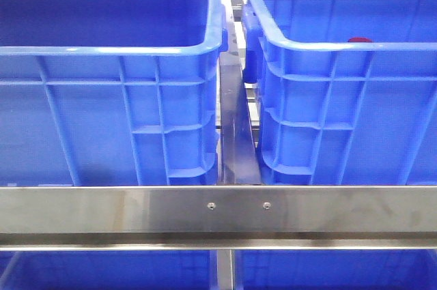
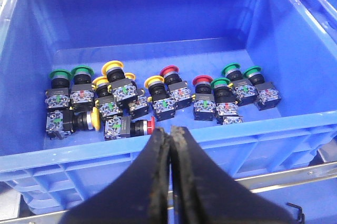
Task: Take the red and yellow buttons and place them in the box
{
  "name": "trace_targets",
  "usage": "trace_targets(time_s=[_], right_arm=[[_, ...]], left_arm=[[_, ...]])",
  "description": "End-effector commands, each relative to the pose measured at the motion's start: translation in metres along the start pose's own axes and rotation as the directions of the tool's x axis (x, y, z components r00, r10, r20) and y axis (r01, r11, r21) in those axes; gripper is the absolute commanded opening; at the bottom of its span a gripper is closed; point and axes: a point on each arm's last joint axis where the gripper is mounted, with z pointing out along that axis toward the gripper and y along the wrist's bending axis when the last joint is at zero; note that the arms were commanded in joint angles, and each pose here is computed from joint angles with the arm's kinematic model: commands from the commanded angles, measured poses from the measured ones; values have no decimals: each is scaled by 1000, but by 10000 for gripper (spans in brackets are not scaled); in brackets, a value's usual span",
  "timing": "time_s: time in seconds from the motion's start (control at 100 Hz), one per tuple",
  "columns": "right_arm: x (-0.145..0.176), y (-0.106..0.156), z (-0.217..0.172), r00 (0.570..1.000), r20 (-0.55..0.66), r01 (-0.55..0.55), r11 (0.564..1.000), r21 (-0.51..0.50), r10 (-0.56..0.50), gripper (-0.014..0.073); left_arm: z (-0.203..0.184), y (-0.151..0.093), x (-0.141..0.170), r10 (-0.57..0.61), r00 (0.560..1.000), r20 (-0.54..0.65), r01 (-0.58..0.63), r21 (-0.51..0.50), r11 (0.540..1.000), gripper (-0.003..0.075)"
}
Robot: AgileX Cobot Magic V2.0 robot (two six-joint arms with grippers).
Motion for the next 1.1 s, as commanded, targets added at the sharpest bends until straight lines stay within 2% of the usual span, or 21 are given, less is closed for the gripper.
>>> trace_targets(time_s=[0.0, 0.3, 0.36, 0.44, 0.62, 0.73, 0.98, 1.09], right_arm=[[-6, -2, -23, 998, 67, 15, 1000, 5, -15, 541], [19, -6, -79, 987, 157, 12, 1000, -5, -11, 537], [22, -7, -85, 985, 172, 12, 1000, -5, -10, 504], [23, -7, -90, 983, 186, 11, 1000, -7, -10, 411], [22, -7, -91, 982, 190, 11, 1000, -7, -10, 84], [22, -7, -91, 982, 190, 11, 1000, -8, -10, -71], [22, -7, -91, 982, 190, 7, 1000, -10, -5, -68], [22, -7, -91, 982, 189, 7, 1000, -11, -5, -68]], left_arm=[[-3, -1, -14, -7, 996, 94, 6, 11, 1000, -19], [-3, -1, -14, -7, 996, 94, 6, 11, 1000, -19], [-3, -1, -14, -7, 996, 94, 6, 11, 1000, -19], [-3, -1, -14, -7, 996, 94, 6, 11, 1000, -19], [-3, -1, -14, -7, 996, 94, 6, 11, 1000, -19], [-3, -1, -14, -7, 996, 94, 6, 11, 1000, -19], [-3, -1, -14, -7, 996, 94, 6, 11, 1000, -12], [-3, -1, -14, -5, 996, 94, 4, 11, 1000, 78]])
